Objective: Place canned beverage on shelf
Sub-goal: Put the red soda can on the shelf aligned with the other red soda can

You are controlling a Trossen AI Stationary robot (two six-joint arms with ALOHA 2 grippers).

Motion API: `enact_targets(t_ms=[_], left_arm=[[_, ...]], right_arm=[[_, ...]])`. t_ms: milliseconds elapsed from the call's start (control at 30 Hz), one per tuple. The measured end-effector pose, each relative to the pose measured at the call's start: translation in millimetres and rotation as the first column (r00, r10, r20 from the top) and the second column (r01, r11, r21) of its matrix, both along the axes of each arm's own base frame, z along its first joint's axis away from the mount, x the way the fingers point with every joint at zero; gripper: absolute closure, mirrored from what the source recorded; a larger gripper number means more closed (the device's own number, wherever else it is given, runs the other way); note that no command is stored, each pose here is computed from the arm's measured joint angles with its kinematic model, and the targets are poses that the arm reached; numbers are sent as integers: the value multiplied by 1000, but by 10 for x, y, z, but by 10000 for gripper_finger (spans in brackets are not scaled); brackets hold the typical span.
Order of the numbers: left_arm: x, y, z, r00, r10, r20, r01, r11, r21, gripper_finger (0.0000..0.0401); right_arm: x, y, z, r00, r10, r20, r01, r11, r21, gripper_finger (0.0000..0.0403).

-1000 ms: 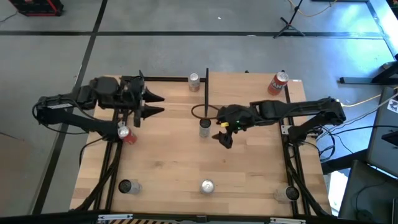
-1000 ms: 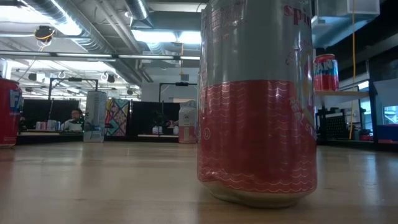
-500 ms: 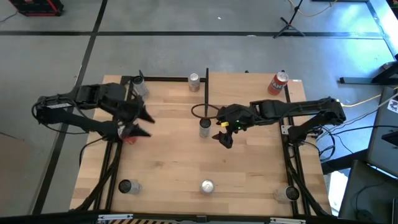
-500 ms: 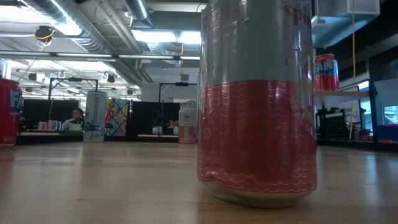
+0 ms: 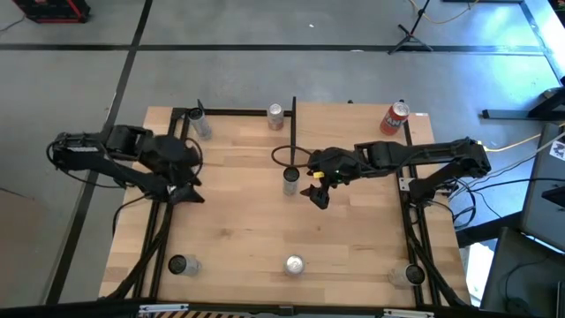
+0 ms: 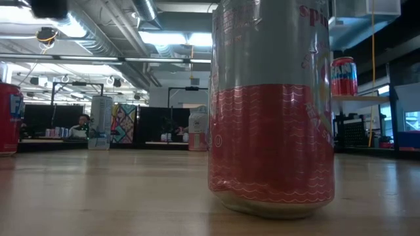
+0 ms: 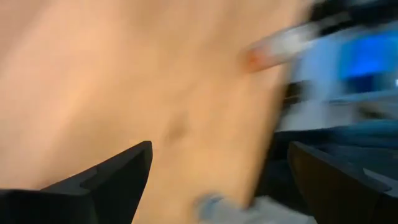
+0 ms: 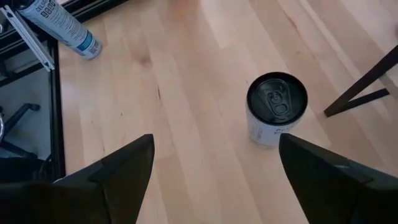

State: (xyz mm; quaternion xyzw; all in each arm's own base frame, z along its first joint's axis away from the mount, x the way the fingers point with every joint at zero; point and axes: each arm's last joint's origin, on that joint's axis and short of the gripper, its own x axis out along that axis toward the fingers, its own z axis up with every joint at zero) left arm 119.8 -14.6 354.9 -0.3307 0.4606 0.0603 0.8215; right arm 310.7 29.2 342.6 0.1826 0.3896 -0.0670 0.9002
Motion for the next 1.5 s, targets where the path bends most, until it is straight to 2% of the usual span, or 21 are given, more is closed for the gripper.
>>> enact_targets(t_ms=[100, 200, 233, 467, 633, 767, 1000, 1133, 1300, 1500], left_arm=[[-88, 53, -102, 982, 93, -165, -69, 987, 145, 30], [-121, 85, -195, 936, 122, -330, -53, 976, 211, 30], [-116, 92, -238, 917, 120, -381, -36, 975, 219, 30], [-1, 134, -533, 854, 76, -515, 46, 974, 222, 30], [-34, 166, -807, 787, 11, -617, 126, 976, 177, 30], [-60, 181, -925, 758, -33, -651, 169, 975, 147, 30], [-58, 224, -929, 759, -10, -651, 185, 962, 202, 30], [-61, 234, -945, 756, -30, -653, 200, 962, 186, 30], [-131, 221, -1165, 694, -89, -714, 226, 969, 99, 30], [-132, 229, -1244, 662, -105, -742, 271, 957, 107, 30]], right_arm=[[1, 0, 1, 1000, 1, 1, -1, 1000, -1, 70], [6, 1, 5, 1000, 2, 9, -2, 1000, -1, 70], [7, 1, 7, 1000, 2, 10, -2, 1000, 0, 70], [9, 1, 9, 1000, 2, 13, -2, 1000, -1, 70], [10, 1, 8, 1000, 2, 13, -2, 1000, -1, 70], [9, 1, 9, 1000, 0, 13, 0, 1000, 2, 70], [9, 1, 9, 1000, -1, 13, 1, 1000, 2, 70], [9, 1, 9, 1000, -1, 13, 1, 1000, 2, 70], [9, 1, 9, 1000, -1, 13, 1, 1000, 2, 70], [9, 1, 9, 1000, -1, 13, 1, 1000, 2, 70]])
